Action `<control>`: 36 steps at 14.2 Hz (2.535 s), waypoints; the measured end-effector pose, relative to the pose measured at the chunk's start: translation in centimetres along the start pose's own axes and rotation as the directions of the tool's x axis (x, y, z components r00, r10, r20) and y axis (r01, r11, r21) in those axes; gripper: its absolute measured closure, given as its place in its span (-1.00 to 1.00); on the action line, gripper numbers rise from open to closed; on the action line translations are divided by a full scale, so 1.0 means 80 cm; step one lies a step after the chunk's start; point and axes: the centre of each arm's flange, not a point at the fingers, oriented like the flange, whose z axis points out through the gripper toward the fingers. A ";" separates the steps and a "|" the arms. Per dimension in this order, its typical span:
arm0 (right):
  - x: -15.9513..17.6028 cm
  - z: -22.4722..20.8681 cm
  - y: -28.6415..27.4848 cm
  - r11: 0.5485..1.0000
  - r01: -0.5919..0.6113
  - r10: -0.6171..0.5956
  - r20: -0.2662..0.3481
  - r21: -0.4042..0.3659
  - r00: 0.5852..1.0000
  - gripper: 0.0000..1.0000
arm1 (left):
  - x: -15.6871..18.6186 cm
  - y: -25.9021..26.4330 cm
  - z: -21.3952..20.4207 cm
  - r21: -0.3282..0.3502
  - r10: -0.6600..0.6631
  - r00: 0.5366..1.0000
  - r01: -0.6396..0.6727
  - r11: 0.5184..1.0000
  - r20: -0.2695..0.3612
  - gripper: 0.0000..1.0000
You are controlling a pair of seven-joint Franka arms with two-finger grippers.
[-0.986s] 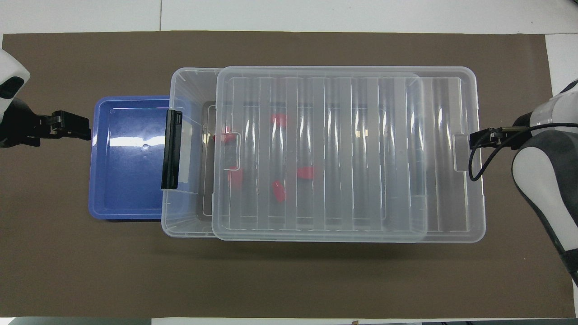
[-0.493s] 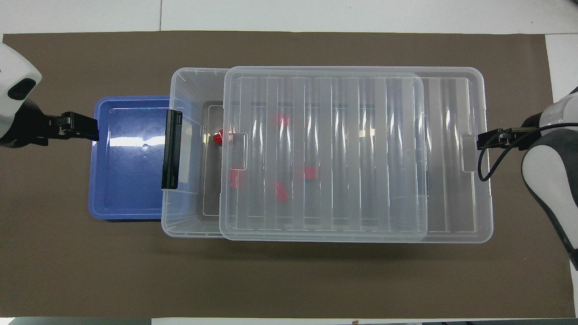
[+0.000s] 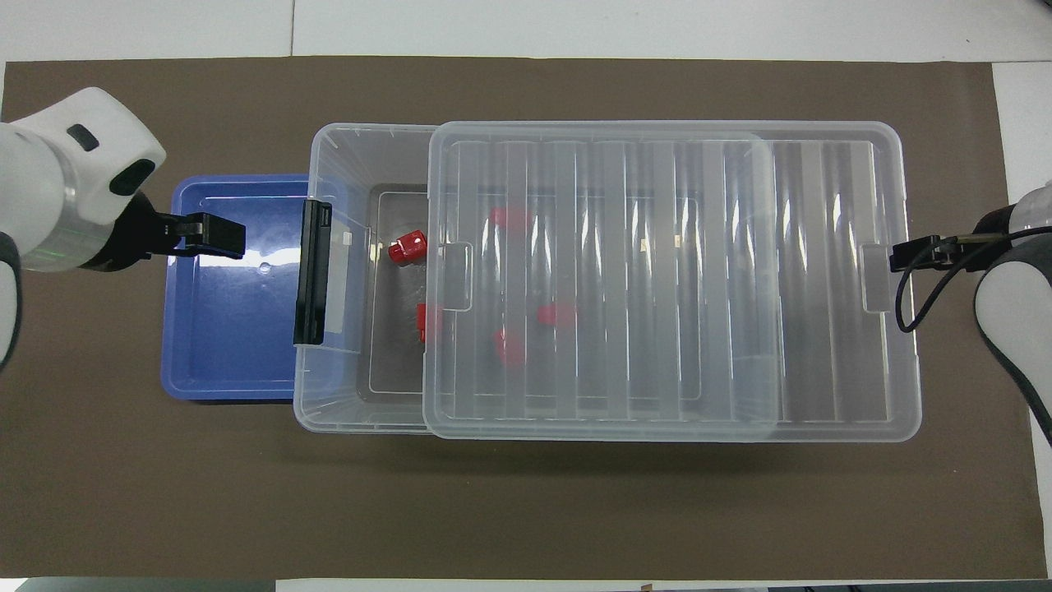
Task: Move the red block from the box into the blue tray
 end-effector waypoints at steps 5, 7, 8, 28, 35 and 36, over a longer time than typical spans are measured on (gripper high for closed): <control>-0.002 0.000 0.016 1.000 0.015 -0.015 -0.004 -0.010 1.000 -1.00 | -0.023 0.096 0.044 -0.014 -0.003 1.000 0.002 1.000 -0.013 -1.00; -0.002 0.000 0.017 1.000 0.016 -0.016 -0.004 -0.010 1.000 -1.00 | -0.032 0.130 0.069 -0.025 -0.017 1.000 0.017 1.000 -0.024 -1.00; -0.002 0.000 0.018 1.000 0.014 -0.014 -0.004 -0.010 1.000 -1.00 | -0.038 0.149 0.087 -0.032 -0.028 0.999 0.027 0.999 -0.030 -1.00; -0.005 0.000 0.034 1.000 0.024 -0.024 -0.003 -0.017 1.000 -1.00 | -0.063 0.192 0.249 -0.047 -0.056 0.998 0.056 0.997 0.003 -1.00; 0.008 -0.038 0.030 0.999 0.033 -0.033 0.011 -0.015 0.999 -1.00 | -0.069 0.191 0.298 -0.056 -0.057 0.998 0.057 0.997 0.000 -1.00; 0.011 -0.050 0.025 0.999 0.039 -0.039 0.014 -0.014 0.999 -1.00 | -0.070 0.192 0.305 -0.057 -0.057 0.998 0.057 0.997 0.001 -1.00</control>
